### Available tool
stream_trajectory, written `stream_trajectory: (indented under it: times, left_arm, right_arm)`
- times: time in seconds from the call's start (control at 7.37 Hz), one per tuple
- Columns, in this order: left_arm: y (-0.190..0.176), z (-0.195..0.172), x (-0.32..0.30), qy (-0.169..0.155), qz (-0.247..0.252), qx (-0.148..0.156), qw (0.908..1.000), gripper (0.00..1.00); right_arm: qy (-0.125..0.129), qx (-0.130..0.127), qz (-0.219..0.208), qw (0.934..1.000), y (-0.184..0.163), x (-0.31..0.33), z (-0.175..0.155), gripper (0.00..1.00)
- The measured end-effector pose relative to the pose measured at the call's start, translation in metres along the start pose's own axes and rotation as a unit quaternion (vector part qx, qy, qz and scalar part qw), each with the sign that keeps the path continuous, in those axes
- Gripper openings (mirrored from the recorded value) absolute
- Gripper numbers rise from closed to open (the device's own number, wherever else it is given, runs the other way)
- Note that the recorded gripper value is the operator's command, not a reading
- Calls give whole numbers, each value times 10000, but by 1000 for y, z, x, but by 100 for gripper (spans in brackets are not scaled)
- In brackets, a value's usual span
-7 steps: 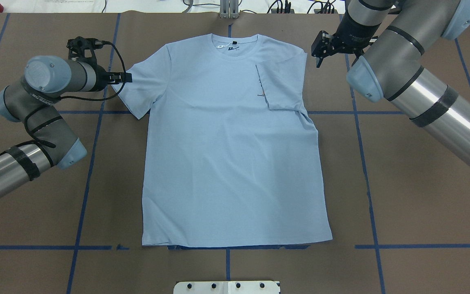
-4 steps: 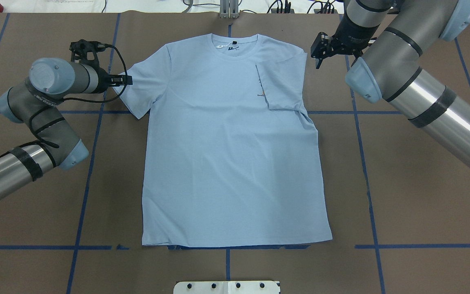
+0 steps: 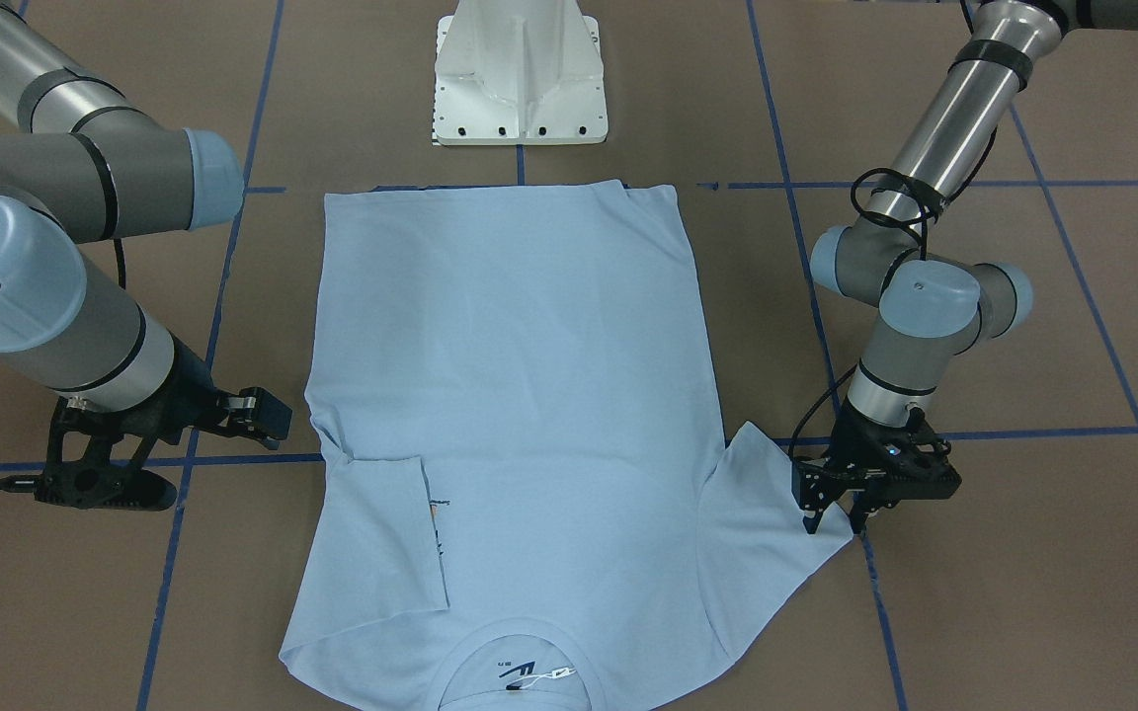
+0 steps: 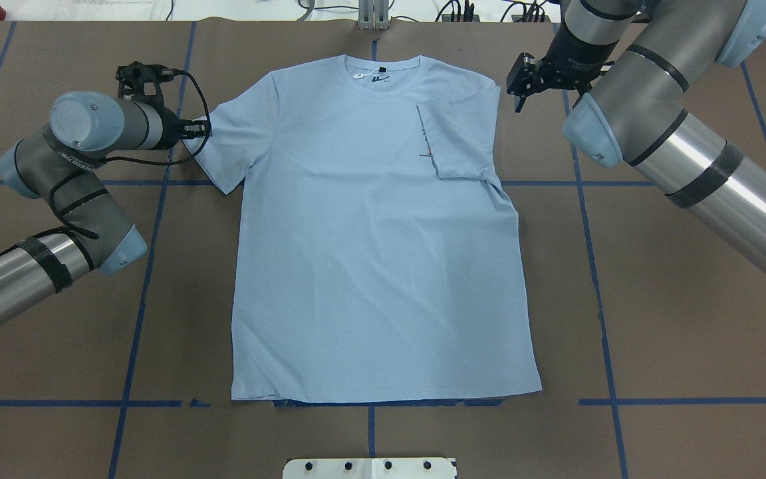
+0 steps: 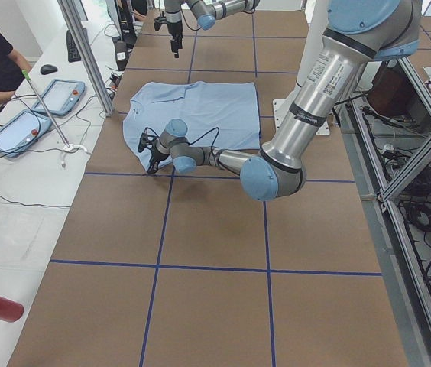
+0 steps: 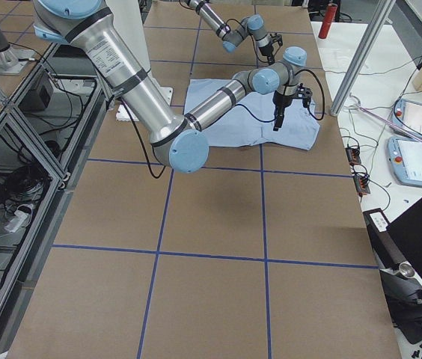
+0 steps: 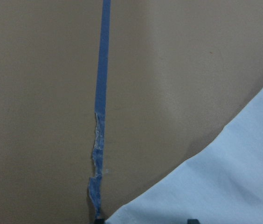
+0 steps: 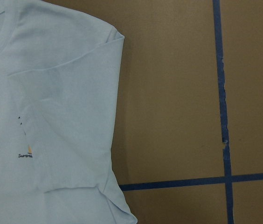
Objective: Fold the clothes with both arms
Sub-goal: 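Move the left gripper to the other sleeve while the right gripper withdraws, then fold the sleeve with the left gripper inward onto the shirt body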
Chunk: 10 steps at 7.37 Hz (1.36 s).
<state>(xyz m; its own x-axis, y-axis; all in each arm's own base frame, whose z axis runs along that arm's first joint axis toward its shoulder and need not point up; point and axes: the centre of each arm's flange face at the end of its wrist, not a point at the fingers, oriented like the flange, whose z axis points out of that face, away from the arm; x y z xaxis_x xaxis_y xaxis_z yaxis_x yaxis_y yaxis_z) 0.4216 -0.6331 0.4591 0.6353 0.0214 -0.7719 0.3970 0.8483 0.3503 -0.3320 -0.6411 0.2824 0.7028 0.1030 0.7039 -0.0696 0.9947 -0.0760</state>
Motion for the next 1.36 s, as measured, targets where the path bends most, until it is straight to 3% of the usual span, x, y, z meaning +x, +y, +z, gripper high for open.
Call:
stream_trajectory:
  times: [0.54, 0.95, 1.22, 1.36]
  left_arm:
    - [-19, -6, 32, -63, -37, -55, 10000, 0]
    - [-58, -25, 148, -233, -406, -227, 9986, 0]
    - [-50, -15, 247, -156, -685, -419, 9966, 0]
    - [-45, -10, 271, -177, -742, -400, 9963, 29]
  right_arm:
    - [33, -30, 26, 10000, 0, 6, 6, 100]
    - [28, -32, 26, 10000, 1, 8, 7, 100]
    - [36, -39, 28, 10000, 1, 9, 9, 100]
    - [43, -44, 32, 10000, 1, 10, 10, 100]
